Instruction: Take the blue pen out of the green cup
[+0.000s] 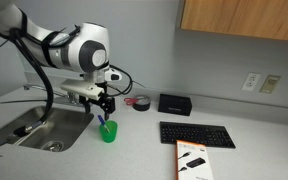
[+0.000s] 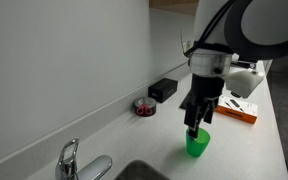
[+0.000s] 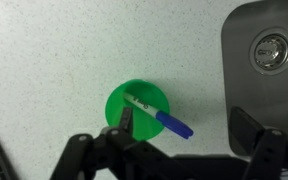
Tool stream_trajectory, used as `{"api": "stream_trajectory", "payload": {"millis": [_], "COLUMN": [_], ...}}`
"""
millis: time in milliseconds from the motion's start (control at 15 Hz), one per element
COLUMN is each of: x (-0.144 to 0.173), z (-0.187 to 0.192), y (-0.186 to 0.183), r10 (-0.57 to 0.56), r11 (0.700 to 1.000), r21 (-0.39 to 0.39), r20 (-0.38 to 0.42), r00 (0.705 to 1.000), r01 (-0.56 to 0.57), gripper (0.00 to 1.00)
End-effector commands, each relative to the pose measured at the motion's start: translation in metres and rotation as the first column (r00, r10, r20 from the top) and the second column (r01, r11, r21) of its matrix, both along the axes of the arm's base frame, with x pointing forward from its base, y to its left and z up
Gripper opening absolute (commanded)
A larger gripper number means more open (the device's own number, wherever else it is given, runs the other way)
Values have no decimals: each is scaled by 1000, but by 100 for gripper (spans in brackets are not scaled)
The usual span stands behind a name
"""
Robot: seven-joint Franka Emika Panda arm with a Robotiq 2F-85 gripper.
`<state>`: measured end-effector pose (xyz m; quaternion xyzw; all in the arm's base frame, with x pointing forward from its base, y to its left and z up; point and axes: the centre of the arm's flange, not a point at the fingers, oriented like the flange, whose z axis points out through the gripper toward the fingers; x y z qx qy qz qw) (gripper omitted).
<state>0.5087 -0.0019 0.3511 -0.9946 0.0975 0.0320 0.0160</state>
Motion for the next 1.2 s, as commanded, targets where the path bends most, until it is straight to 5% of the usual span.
{"api": "stream_trajectory", "payload": {"millis": [0,267,333,467,933,1133], "x": [23,33,35,38,47,44], "z": [-15,-30,-33,-35,-34,-24], "y": [4,6,7,7,0,-13], "r10": [-32,-50,-57,-62,-82,-97], "r11": [999,999,998,998,996,994], "r21": [-23,-21,-23,-24,-24,-43], "r20": [-8,-27,-25,-30,-23,-4], "r00": [999,998,998,998,996,995], "r01": [32,49,56,61,81,97], "gripper": [100,100,75,68,10,2]}}
